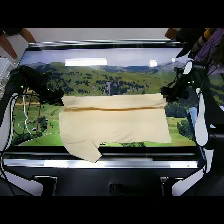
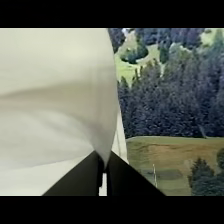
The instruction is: Fold the clothes and pants, and hang the long-sleeved shirts on hangers.
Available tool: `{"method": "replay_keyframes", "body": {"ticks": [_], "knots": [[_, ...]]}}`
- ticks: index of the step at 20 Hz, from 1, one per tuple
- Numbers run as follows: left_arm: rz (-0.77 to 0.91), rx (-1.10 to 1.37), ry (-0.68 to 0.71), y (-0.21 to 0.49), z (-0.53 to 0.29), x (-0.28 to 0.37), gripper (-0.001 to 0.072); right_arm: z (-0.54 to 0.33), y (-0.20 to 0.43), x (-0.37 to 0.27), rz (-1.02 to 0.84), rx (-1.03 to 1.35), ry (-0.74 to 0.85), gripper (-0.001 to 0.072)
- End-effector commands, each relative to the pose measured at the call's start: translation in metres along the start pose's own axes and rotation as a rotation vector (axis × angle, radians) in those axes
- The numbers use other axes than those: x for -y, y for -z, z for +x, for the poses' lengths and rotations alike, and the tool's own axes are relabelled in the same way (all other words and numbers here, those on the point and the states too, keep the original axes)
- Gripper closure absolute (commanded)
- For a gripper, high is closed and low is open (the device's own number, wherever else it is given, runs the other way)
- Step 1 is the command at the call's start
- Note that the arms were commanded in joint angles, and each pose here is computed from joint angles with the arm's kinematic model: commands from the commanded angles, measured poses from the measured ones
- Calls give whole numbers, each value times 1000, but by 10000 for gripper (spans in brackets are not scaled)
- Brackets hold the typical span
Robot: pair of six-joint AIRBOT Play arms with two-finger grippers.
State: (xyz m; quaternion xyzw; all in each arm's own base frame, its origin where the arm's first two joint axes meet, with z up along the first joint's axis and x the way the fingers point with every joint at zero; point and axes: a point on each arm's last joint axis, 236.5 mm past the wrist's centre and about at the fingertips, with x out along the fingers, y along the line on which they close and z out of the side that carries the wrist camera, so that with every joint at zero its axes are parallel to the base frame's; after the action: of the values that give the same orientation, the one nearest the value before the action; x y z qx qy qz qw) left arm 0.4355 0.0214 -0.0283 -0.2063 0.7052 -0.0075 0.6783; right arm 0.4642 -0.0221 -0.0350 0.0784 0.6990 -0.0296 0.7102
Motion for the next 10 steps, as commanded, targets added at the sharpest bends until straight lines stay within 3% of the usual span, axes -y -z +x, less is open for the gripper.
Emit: {"method": "replay_keyframes", "body": {"ticks": [1, 10], "knots": [[6, -76, -53, 18, 1, -10, 694, 13, 17, 0, 1, -96, 0, 682], [21, -166, -125, 22, 44, -10, 694, 39, 24, 1, 5, -168, 2, 681]]}}
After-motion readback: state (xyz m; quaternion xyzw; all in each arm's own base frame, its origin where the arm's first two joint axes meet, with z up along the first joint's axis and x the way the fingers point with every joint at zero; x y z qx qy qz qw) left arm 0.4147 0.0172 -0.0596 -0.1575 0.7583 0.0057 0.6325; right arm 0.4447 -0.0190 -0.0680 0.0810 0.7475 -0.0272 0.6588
